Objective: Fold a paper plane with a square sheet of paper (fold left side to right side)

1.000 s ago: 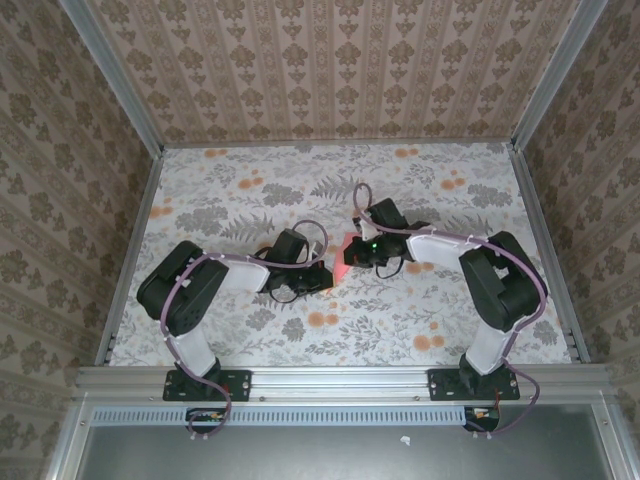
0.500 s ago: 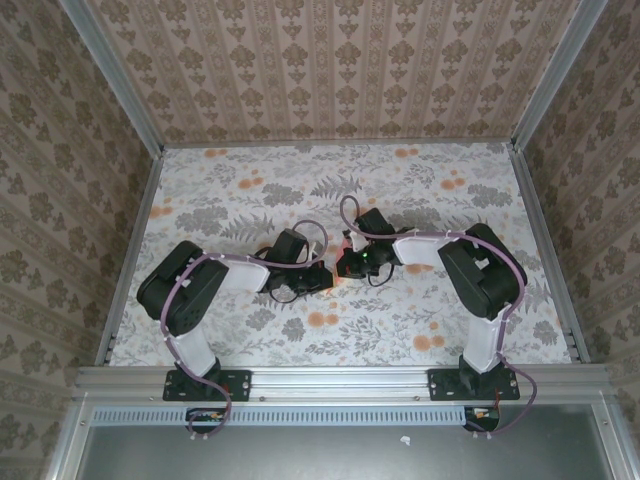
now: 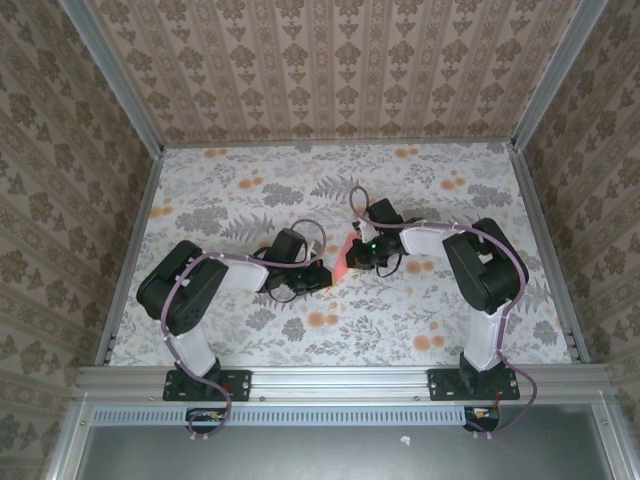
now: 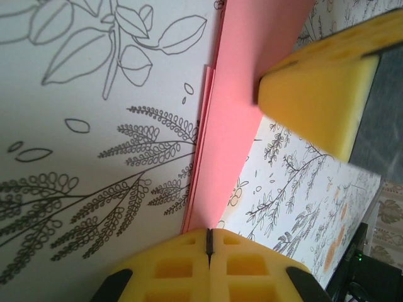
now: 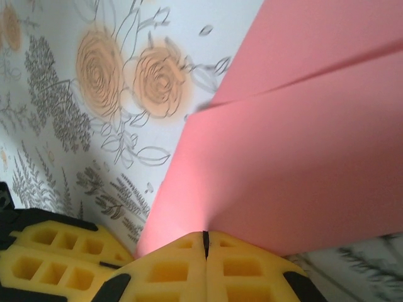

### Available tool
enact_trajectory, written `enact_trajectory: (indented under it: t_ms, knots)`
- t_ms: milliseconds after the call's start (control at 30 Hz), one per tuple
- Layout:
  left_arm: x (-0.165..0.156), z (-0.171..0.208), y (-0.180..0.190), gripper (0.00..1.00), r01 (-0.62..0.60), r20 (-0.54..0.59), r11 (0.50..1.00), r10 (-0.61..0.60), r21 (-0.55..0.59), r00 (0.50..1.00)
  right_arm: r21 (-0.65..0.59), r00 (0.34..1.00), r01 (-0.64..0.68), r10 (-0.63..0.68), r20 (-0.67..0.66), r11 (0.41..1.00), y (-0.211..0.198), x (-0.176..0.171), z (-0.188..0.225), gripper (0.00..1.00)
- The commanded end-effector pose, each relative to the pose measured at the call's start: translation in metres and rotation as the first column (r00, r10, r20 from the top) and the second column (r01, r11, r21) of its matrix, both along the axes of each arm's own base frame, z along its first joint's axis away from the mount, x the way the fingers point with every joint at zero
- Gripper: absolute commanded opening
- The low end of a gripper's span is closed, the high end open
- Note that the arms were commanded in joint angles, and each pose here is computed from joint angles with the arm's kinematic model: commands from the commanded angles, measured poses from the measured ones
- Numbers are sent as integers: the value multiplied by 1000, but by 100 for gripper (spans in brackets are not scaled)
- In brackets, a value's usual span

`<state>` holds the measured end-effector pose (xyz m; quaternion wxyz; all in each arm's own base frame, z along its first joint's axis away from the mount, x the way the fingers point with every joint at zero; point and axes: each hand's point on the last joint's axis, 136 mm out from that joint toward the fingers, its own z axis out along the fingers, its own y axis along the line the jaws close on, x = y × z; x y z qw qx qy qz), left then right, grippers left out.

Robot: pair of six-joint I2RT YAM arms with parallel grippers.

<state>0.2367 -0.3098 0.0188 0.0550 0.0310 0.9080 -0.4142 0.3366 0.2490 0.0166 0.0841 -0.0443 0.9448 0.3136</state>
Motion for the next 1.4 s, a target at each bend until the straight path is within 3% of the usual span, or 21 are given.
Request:
enact_trajectory:
  t_ms: [0,700,1033,1200,1367]
  knots:
    - [-19,-48,35,5,-44,-110,984,64,172,992,-95,999,49,-48,6,994,-28,15,-14,4]
    - [-18,-46,34,5,-38,-105,985,56,167,993,-74,976,219,-220,-6,973,-96,71,-19,4]
    - [0,-6,9,12,10,4,998,-10,56,1000,-28,956,289,-287,66,957,-127,103,14,6]
    - [9,16,2,18,23,63,1000,-24,15,998,10,948,294,-293,122,956,-131,107,48,13]
    - [27,45,10,33,-18,137,1000,19,-15,990,-51,930,351,-343,129,935,-138,87,61,29]
